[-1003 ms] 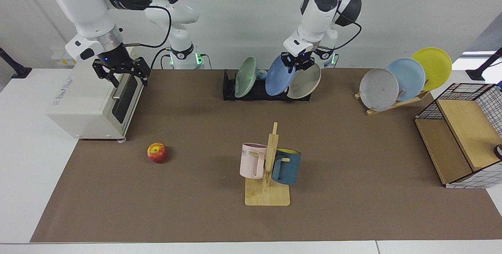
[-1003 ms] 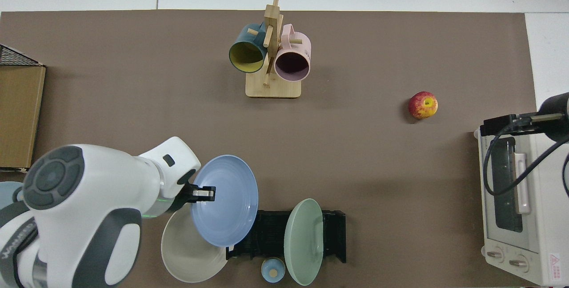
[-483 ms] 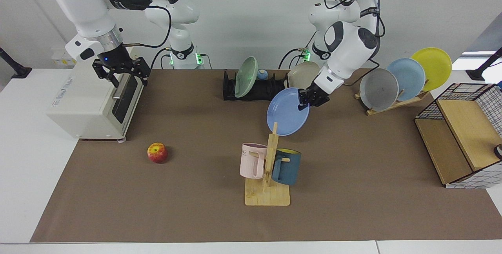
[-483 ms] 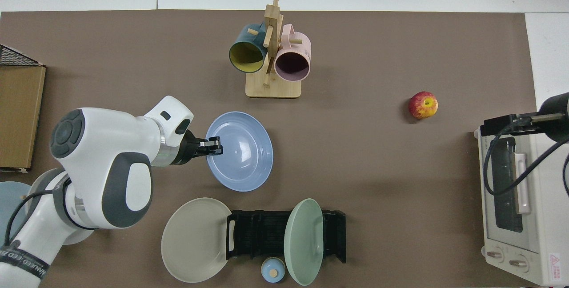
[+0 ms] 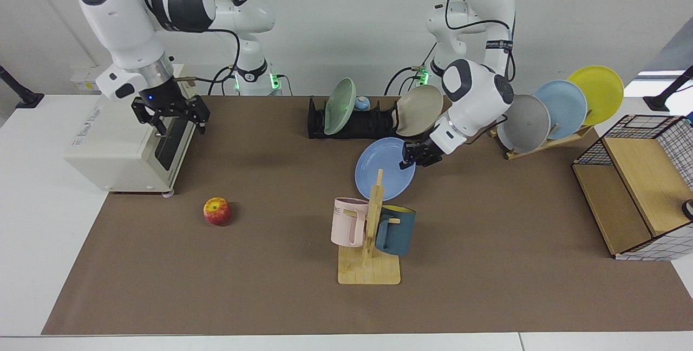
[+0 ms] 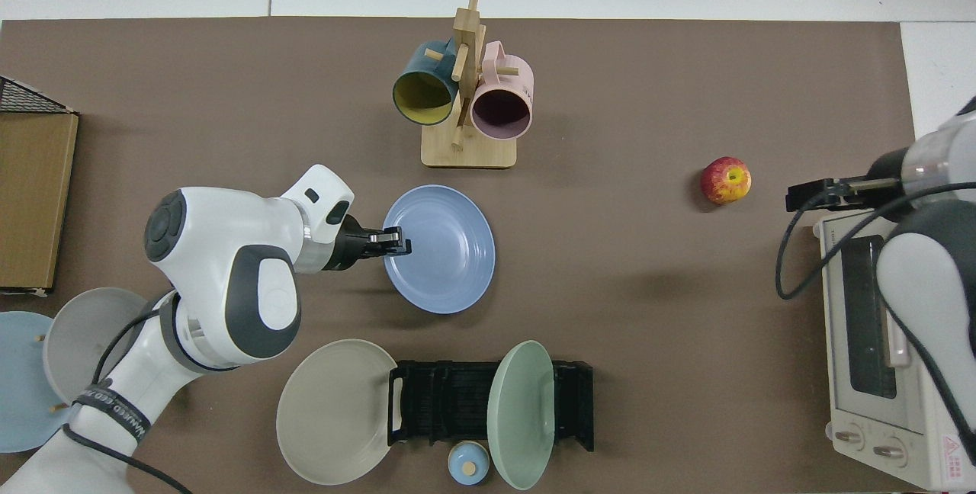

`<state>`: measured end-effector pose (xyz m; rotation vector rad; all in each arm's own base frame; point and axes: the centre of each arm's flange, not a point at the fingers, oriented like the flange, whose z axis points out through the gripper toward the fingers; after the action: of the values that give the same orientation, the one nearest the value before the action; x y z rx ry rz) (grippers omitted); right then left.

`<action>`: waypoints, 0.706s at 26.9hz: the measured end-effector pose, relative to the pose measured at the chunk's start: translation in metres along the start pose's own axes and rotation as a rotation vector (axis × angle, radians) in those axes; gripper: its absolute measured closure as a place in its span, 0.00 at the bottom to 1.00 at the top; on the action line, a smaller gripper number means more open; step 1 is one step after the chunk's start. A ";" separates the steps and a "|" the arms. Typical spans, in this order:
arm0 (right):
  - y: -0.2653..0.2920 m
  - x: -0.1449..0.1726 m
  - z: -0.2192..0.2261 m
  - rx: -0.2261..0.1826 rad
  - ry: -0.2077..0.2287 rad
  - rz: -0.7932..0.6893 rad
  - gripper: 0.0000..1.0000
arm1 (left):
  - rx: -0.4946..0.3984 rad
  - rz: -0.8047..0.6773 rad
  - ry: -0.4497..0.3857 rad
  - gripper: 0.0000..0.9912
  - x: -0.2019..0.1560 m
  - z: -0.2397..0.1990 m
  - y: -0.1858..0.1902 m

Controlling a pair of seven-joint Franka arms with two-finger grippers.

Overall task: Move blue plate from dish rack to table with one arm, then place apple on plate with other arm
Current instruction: 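Lower the blue plate onto the table while the right gripper reaches the apple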

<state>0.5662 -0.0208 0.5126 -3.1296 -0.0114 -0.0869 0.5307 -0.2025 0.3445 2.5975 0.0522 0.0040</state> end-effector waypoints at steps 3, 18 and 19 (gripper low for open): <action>-0.005 0.018 0.044 -0.002 0.009 -0.008 0.00 | -0.009 0.013 0.005 0.85 -0.003 0.018 0.010; -0.005 0.054 0.164 0.022 0.005 0.020 0.00 | -0.022 0.066 -0.001 0.59 -0.015 0.034 0.040; -0.006 0.054 0.164 0.025 0.005 0.021 0.00 | -0.020 0.069 0.000 0.59 -0.014 0.034 0.040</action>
<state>0.6290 -0.0123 0.3515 -3.1040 0.0209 -0.0937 0.5182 -0.2545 0.3363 2.5781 -0.0375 0.0288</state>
